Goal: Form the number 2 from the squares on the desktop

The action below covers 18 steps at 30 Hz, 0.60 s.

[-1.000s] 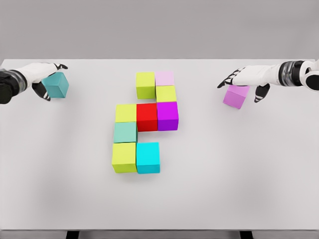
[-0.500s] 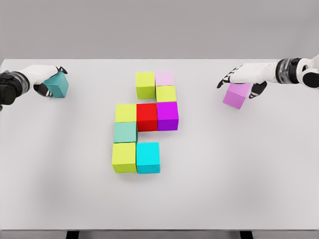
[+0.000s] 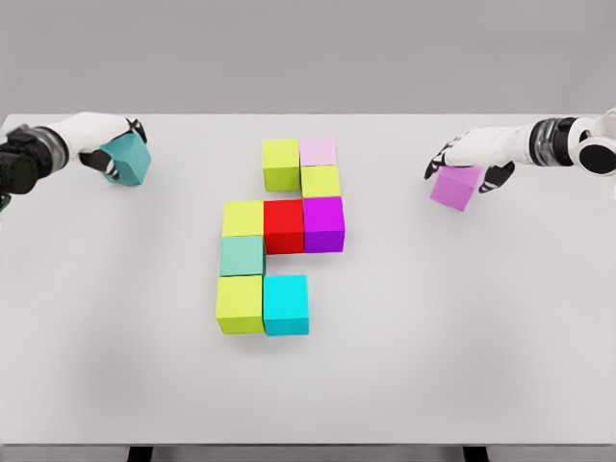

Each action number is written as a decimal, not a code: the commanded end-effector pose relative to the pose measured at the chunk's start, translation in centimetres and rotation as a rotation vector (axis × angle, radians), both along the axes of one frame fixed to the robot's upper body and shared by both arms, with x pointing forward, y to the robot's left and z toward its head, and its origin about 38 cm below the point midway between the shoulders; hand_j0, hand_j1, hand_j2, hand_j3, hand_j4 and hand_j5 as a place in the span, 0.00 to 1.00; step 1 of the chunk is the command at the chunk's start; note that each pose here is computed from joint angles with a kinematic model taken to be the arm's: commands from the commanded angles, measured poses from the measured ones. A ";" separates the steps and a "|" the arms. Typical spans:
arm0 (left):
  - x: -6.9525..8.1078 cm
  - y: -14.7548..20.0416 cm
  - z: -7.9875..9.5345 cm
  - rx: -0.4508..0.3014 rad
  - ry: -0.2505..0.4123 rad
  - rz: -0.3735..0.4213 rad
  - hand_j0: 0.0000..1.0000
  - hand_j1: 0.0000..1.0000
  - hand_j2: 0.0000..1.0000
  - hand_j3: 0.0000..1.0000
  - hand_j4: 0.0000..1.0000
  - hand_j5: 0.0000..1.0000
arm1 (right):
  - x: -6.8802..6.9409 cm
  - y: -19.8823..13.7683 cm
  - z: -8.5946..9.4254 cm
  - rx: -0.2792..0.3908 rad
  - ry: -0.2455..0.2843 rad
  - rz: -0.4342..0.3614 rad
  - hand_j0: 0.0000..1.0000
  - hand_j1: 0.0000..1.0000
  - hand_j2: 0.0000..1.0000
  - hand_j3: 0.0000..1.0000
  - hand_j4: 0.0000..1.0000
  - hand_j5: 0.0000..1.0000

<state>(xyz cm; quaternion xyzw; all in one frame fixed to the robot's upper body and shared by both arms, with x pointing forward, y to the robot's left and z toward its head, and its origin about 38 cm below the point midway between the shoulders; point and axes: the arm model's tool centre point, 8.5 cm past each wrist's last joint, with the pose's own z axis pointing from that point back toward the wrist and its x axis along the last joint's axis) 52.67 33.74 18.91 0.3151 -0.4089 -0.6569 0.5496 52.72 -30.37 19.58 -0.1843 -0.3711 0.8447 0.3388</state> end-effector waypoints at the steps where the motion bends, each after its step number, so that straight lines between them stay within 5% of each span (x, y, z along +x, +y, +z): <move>1: -0.3 -1.4 0.7 -0.037 -0.009 -0.037 0.43 0.43 0.43 0.43 0.43 0.43 | 0.0 0.0 0.0 0.001 0.000 -0.002 0.80 0.80 0.80 0.80 0.80 0.80; 11: -0.6 -4.2 1.6 -0.113 -0.012 -0.099 0.43 0.43 0.43 0.43 0.43 0.43 | -0.2 0.4 -0.3 -0.002 0.006 0.012 0.66 0.66 0.66 0.66 0.66 0.66; 18: -0.2 -7.5 1.3 -0.131 -0.010 -0.154 0.43 0.43 0.43 0.43 0.43 0.43 | -0.2 0.5 0.2 0.008 -0.006 0.019 0.64 0.64 0.64 0.64 0.64 0.64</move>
